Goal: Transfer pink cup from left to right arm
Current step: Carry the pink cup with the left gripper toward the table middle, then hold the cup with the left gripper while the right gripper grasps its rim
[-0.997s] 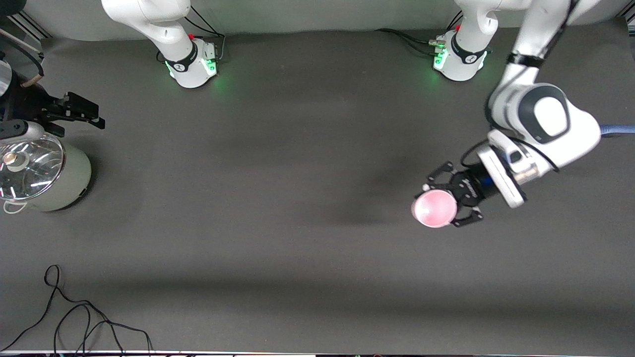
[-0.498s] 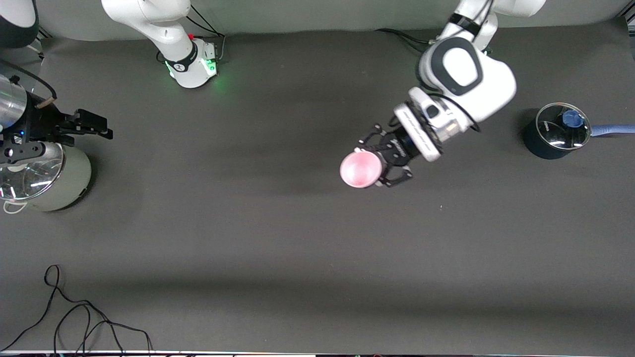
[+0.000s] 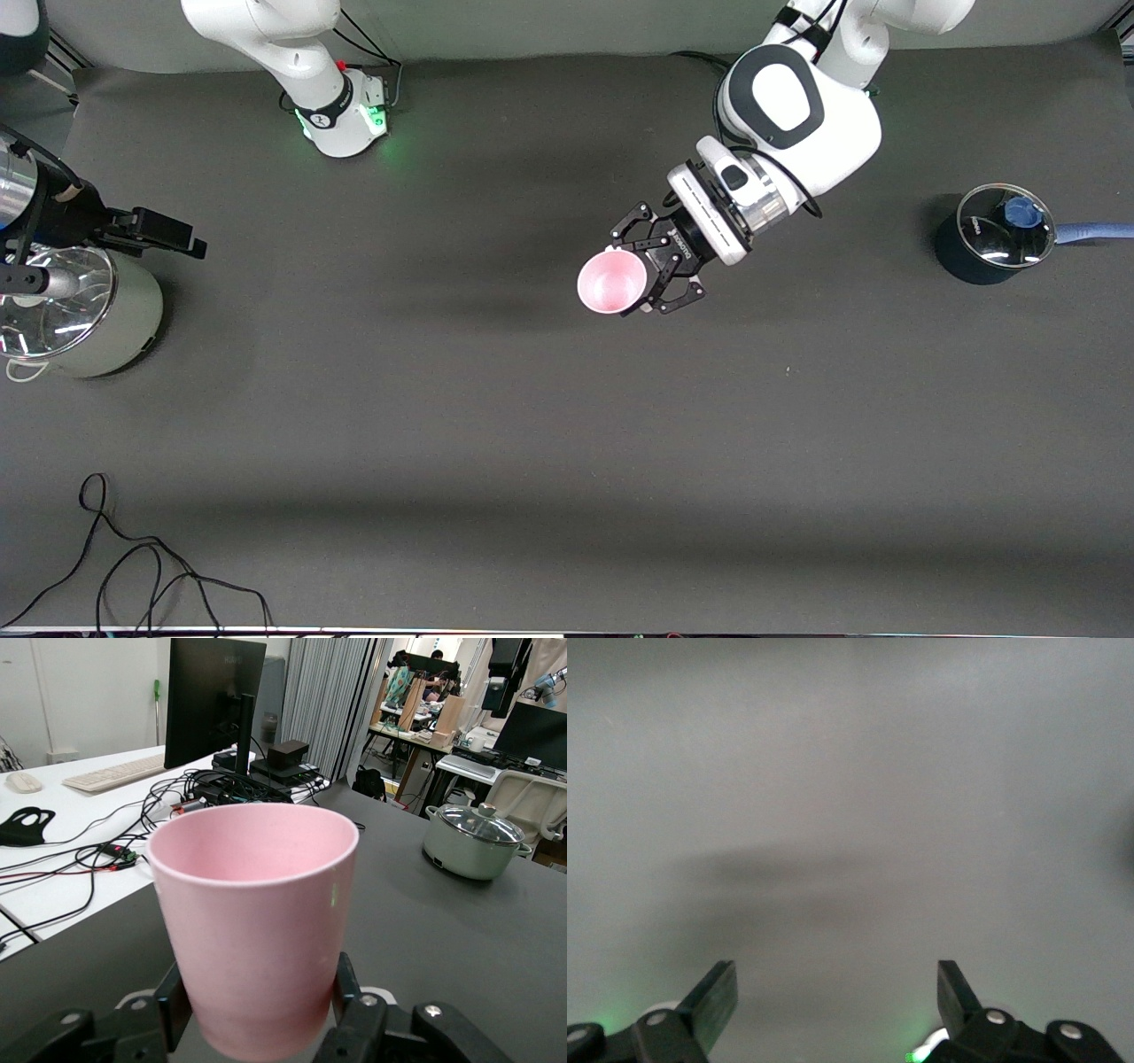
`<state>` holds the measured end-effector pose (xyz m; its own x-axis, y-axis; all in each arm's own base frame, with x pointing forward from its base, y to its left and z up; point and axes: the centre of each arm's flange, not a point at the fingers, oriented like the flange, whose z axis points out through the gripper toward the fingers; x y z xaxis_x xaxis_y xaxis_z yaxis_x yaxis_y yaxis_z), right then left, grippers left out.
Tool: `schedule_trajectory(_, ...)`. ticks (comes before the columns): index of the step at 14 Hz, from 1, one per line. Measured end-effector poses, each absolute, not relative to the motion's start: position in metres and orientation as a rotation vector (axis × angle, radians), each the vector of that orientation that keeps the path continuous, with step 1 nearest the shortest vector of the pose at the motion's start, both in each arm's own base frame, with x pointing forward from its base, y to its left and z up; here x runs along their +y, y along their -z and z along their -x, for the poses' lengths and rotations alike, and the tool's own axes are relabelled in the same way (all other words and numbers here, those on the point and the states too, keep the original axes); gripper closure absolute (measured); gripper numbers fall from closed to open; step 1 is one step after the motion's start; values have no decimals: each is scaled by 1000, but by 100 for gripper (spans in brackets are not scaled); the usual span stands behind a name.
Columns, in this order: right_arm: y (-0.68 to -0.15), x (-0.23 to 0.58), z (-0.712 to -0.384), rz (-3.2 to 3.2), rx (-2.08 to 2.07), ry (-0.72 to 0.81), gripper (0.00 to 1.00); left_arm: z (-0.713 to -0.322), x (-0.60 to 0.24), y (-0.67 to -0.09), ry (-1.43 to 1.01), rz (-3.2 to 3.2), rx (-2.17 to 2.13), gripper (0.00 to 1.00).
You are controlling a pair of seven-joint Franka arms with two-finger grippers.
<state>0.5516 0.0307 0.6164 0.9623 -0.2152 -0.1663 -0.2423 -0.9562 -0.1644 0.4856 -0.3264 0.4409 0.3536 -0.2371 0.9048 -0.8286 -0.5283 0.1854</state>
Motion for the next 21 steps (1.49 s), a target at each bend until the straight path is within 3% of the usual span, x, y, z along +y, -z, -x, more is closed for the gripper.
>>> schedule_trajectory(8, -676, 166, -567, 2685, 789, -185, 0, -483, -323, -462, -1191, -1942, -904, 34)
schedule_trajectory(13, -675, 277, -579, 2525, 944, -95, 0, -482, -323, -461, -1187, -1945, -901, 34)
schedule_trajectory(21, -659, 410, -554, 2407, 899, 32, 0, -485, -323, -447, -1162, -1967, -898, 34)
